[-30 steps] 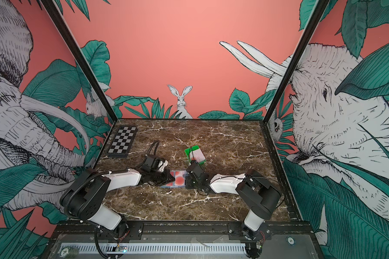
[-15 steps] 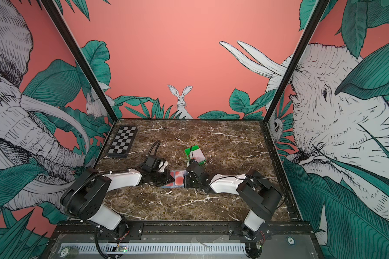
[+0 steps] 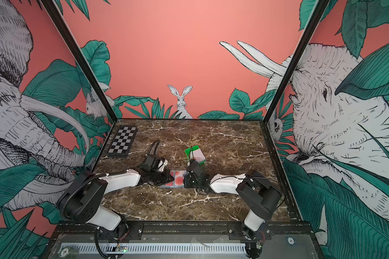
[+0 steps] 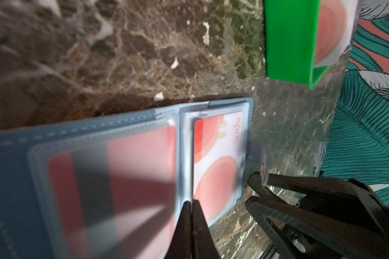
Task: Insert credit cards into a card holder
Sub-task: Insert the credit card into the card slot.
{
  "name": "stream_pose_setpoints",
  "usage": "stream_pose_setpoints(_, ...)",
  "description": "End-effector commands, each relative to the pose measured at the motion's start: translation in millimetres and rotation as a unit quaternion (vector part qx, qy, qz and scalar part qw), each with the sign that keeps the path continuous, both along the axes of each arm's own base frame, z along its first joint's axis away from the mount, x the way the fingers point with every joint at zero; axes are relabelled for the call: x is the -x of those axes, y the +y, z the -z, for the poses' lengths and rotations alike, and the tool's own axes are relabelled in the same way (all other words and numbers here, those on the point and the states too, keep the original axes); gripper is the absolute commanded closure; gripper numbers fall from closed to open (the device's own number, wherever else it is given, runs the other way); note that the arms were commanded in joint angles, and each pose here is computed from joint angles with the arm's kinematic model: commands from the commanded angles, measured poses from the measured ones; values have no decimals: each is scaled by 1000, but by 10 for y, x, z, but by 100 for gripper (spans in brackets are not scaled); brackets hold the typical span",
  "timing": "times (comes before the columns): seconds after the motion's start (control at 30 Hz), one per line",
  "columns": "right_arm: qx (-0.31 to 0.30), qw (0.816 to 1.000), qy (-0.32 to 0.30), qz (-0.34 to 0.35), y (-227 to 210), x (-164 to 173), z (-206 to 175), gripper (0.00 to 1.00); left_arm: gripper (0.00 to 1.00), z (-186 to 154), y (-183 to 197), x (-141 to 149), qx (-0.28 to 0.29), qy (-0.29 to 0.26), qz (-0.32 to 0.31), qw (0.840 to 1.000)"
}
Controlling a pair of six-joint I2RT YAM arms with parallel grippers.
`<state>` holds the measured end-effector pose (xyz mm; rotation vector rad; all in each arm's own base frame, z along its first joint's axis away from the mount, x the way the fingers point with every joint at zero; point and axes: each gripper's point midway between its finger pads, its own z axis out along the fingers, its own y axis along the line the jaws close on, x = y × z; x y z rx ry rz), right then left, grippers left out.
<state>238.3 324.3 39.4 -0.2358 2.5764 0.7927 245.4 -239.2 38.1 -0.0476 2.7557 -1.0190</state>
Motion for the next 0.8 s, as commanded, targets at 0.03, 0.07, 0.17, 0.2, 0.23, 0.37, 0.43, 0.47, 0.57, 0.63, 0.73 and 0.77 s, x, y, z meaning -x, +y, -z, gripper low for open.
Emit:
stream_pose_setpoints(0.03,-6,1000,-5,-3,54,-13,-32,73,92,-160,-67,-51,17,-22,6,1000)
stream_pose_setpoints(0.07,-6,1000,-6,-3,56,-16,-34,73,91,-149,-84,-49,22,-19,7,1000)
stream_pose_setpoints(0.17,-7,1000,-7,-3,56,-17,-48,73,88,-106,-112,-52,29,-13,5,999)
stream_pose_setpoints(0.2,-6,1000,-8,-2,50,-18,-46,73,87,-88,-107,-55,27,-12,4,1000)
stream_pose_setpoints(0.23,-5,1000,-8,-2,46,-17,-51,73,87,-70,-102,-47,23,-11,4,1000)
stream_pose_setpoints(0.37,-2,1000,-9,-3,39,-19,-53,73,86,-11,-97,-30,13,-5,8,1000)
stream_pose_setpoints(0.43,-2,1000,-10,-4,43,-19,-57,73,87,13,-93,-31,10,-1,7,1000)
stream_pose_setpoints(0.47,-3,1000,-10,-3,46,-23,-61,72,88,24,-88,-31,8,0,7,1000)
stream_pose_setpoints(0.57,-2,1000,-10,-4,45,-23,-63,73,88,53,-78,-27,2,3,6,1000)
stream_pose_setpoints(0.63,-1,1000,-10,-4,44,-25,-63,73,88,74,-65,-19,-6,4,8,1000)
stream_pose_setpoints(0.73,-2,1000,-9,-5,57,-26,-63,73,90,102,-55,-11,-12,6,10,1000)
stream_pose_setpoints(0.77,-4,1000,-9,-5,64,-29,-66,73,91,119,-52,-6,-13,8,10,1000)
